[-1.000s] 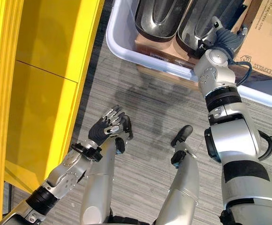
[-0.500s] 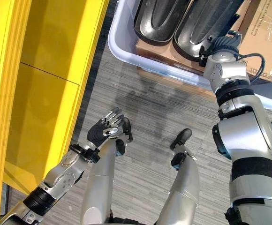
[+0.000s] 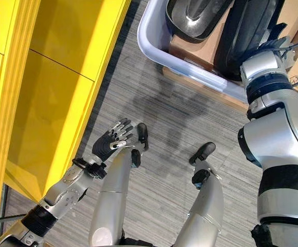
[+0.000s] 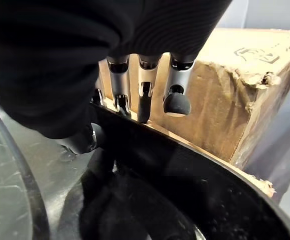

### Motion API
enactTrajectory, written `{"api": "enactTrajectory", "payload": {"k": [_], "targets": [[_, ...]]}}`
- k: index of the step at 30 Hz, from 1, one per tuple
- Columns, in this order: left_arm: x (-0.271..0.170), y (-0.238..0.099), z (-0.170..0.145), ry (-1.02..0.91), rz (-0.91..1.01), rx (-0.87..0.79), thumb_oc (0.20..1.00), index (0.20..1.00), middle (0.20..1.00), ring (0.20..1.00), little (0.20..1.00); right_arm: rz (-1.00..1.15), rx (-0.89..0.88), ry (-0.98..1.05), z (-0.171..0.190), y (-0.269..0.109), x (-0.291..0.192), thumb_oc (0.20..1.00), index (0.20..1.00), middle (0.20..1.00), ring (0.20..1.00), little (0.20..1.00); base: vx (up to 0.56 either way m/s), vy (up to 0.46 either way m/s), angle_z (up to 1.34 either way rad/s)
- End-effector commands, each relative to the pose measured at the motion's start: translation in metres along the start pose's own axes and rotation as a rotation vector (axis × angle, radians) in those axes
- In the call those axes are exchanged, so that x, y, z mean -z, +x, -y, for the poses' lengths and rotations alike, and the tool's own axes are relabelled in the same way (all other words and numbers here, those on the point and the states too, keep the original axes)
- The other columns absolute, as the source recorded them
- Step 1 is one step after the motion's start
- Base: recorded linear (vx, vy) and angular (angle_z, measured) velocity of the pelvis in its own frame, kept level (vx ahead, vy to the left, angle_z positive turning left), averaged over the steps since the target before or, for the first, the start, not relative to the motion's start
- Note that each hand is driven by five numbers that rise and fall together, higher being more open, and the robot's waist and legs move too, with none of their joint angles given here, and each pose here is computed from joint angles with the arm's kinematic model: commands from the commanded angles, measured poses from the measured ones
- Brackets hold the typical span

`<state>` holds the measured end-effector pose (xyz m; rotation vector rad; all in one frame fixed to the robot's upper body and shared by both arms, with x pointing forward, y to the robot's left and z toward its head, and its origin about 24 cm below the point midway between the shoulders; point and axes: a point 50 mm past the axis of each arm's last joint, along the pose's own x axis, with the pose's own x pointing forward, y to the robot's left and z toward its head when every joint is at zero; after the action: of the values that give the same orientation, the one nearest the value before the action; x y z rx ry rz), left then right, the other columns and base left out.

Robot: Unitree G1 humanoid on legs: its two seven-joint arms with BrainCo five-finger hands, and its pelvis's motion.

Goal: Move parts from the plastic box to the shelf.

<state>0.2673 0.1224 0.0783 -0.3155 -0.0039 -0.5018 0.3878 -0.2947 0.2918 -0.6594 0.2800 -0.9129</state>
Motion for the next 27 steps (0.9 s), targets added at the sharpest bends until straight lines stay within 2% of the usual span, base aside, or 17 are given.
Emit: {"api": "enactTrajectory", "payload": {"k": [1,7,13,17,19,20,27], "targets": [[-0.028,0.0,0.018,0.027,0.133,0.083,1.0,1.0,1.0,1.0,1.0,-0.226,-0.357,0.008,-0.078,-0.016,0.068,0.2,0.2,0.2,0.2,0.2,0.0,0.0,0.0],[-0.025,0.001,0.018,0.041,0.133,0.1,1.0,1.0,1.0,1.0,1.0,-0.11,-0.317,0.078,-0.083,-0.016,0.062,0.2,0.2,0.2,0.2,0.2,0.0,0.0,0.0],[-0.018,0.001,0.02,0.042,0.14,0.107,1.0,1.0,1.0,1.0,1.0,0.163,-0.16,0.363,-0.088,-0.03,0.031,0.2,0.2,0.2,0.2,0.2,-0.02,-0.024,-0.01],[-0.013,0.0,0.019,0.043,0.161,0.084,1.0,1.0,1.0,1.0,1.0,0.337,-0.047,0.475,-0.084,-0.042,0.022,0.2,0.2,0.2,0.2,0.2,-0.04,0.0,-0.09],[-0.011,-0.001,0.018,0.037,0.166,0.072,1.0,1.0,1.0,1.0,1.0,0.383,-0.027,0.516,-0.082,-0.046,0.022,0.2,0.2,0.2,0.2,0.2,-0.04,0.024,-0.22],[-0.009,-0.003,0.017,0.033,0.175,0.051,1.0,1.0,1.0,1.0,1.0,0.471,0.008,0.535,-0.081,-0.053,0.026,0.2,0.2,0.2,0.2,0.2,-0.04,0.033,-0.32],[-0.002,-0.005,0.009,-0.009,0.187,-0.019,1.0,1.0,1.0,1.0,1.0,0.601,0.07,0.649,-0.075,-0.075,0.041,0.2,0.2,0.2,0.2,0.2,-0.02,0.027,-0.25]]}}
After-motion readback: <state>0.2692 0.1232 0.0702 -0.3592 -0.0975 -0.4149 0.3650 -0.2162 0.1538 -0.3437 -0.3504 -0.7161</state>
